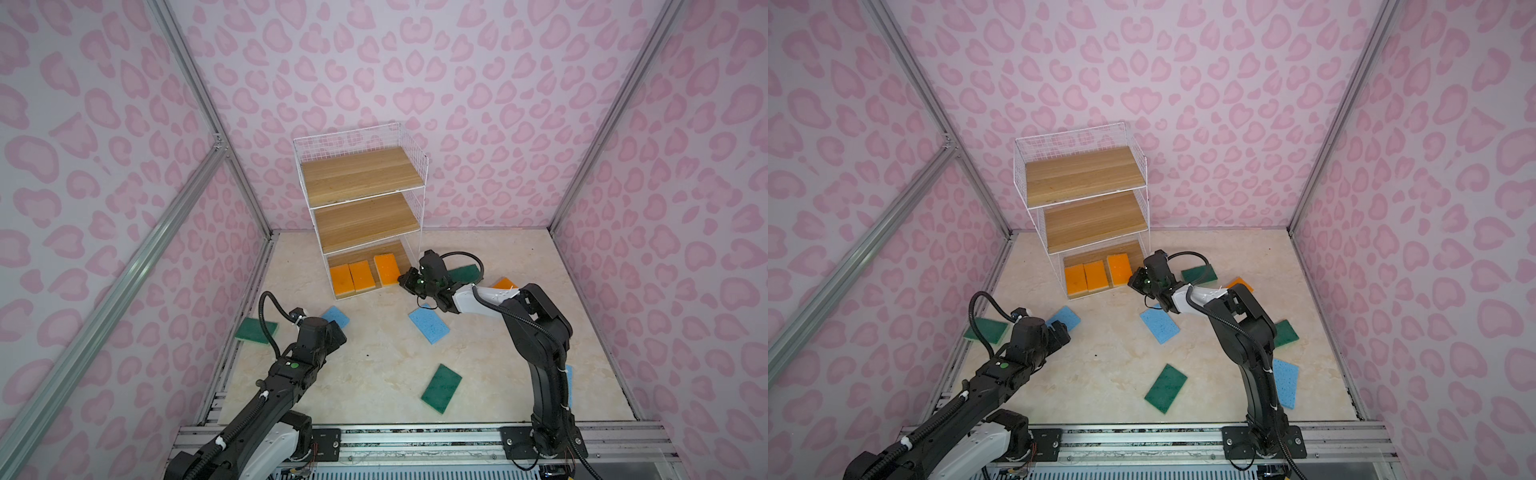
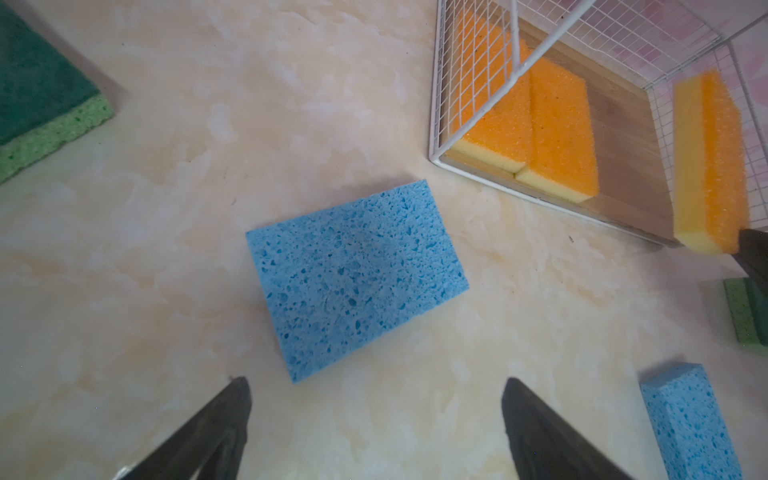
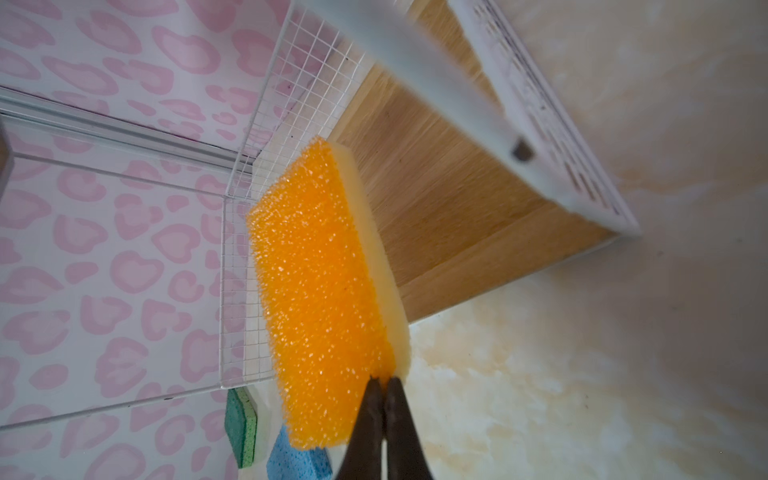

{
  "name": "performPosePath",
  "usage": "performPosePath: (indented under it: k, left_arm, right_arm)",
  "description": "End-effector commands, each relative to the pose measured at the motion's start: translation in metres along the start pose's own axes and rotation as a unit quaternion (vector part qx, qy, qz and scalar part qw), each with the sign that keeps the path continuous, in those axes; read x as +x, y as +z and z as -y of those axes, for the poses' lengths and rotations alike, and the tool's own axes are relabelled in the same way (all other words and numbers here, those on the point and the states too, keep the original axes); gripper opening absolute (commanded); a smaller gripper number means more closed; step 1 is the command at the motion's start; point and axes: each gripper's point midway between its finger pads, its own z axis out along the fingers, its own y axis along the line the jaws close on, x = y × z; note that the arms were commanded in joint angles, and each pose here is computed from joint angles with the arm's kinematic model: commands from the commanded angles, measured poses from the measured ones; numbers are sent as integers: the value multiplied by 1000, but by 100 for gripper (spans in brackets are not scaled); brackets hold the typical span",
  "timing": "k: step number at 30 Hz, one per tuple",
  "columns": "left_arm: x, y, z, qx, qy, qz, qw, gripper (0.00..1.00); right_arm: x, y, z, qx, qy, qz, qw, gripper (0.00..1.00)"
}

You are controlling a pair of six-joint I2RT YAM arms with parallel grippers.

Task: Place and organize the cleaning sponges onto the shelf
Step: 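Carry the held orange sponge to the bottom shelf with right gripper, then lower the orange sponge beside the others on the shelf and open right gripper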

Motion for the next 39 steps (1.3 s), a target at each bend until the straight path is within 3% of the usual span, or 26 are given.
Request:
performPosePath:
  k: [1,14,28,39]
  left_arm:
    - [-3,1,0,1,1,9,1000,95]
    - [-2,2,0,0,3,7,1000,95]
    - [-1,1,-2,-1,2,7,1000,95]
    - [-1,1,-1,2,3,6,1000,95]
  right_arm:
    - [8,11,13,32,-25,-12,999,0]
    - [1,30,17,47,-36,-12,998,0]
    - [-22,21,7,38,-29,38,998,0]
    - [-41,38,-3,41,-66,65,995,0]
